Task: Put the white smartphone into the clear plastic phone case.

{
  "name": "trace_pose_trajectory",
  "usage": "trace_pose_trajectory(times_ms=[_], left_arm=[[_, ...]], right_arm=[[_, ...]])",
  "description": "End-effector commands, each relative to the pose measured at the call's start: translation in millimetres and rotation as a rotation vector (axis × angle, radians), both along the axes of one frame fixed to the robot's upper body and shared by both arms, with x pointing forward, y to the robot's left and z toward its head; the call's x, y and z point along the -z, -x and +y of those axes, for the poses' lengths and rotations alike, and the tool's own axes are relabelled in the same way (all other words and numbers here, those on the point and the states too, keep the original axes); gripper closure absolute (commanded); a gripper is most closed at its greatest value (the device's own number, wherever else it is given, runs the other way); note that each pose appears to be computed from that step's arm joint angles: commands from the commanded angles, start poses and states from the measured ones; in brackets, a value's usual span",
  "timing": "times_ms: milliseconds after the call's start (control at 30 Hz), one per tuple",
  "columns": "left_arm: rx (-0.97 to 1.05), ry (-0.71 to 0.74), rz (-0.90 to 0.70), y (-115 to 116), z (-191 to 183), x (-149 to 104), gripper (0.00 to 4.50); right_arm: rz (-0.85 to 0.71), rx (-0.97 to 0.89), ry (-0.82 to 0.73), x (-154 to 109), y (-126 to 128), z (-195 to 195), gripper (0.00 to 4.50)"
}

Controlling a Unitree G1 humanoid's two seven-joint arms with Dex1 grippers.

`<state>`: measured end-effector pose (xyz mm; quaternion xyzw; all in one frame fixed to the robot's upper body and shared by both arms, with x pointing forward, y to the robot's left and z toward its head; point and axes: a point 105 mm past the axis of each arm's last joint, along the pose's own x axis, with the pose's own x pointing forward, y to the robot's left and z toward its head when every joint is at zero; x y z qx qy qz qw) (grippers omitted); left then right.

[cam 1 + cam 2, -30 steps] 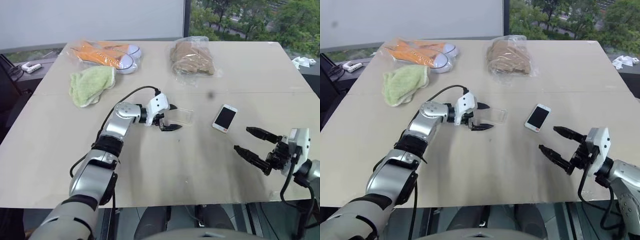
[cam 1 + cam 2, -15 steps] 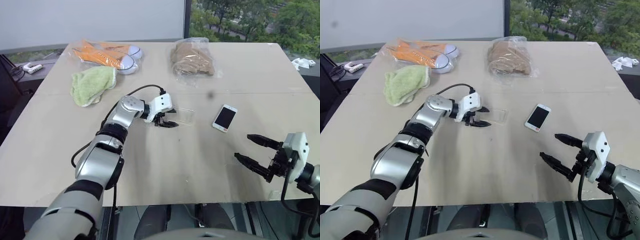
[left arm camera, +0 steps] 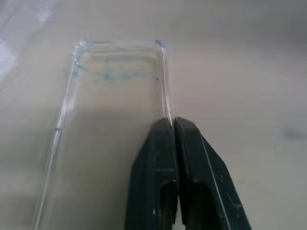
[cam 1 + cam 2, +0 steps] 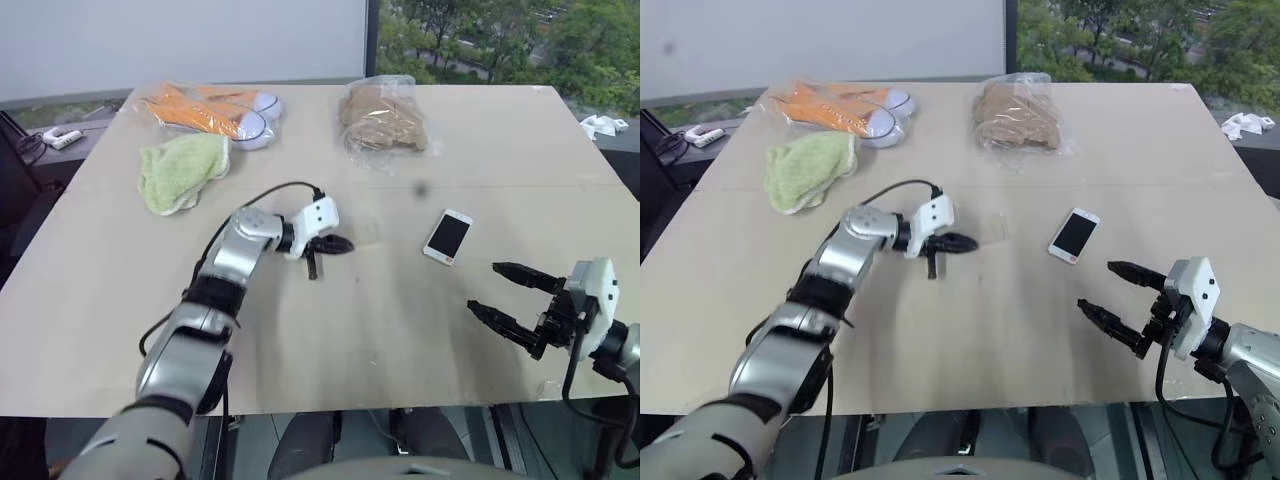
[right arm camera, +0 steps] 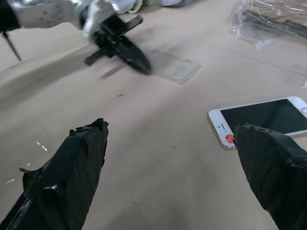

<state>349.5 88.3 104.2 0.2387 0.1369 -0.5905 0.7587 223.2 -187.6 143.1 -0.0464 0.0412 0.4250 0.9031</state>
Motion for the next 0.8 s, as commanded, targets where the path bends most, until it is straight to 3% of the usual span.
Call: trace_pose_trajectory(times_ms=[33,167,300,400,633,700,800], left_arm=[[0.071,0.059,-0.024,30.7,-23.0,-26.0,4.44],[0.087,0.089,0.022,59.4,-39.4,-23.7,4.44],[0.106,0.082,0.036,70.6,-44.6,-18.0,4.44],[0.099,0.066,0.032,70.3,-40.7,-14.4,3.61],[0.112,0.075,0.023,73.6,-35.5,-17.3,0.27],[0.073,0.109,-0.007,67.0,-32.7,-24.5,0.05],[0.045,0.204,-0.022,65.3,-20.5,-46.0,0.05]], right_arm=[[-0.028,-0.024,-0.005,-7.4,0.2,2.8,0.00],[-0.026,-0.031,-0.006,-6.7,-1.0,2.4,0.00],[-0.018,-0.042,0.001,-3.9,-1.2,3.7,0.00],[-0.018,-0.043,0.000,-3.7,-1.1,3.6,0.00],[0.047,0.061,0.033,4.2,-13.6,-8.8,0.00],[0.030,0.193,0.154,9.0,-29.7,-22.7,0.00],[-0.007,0.204,0.229,2.3,-41.2,-24.6,0.00]])
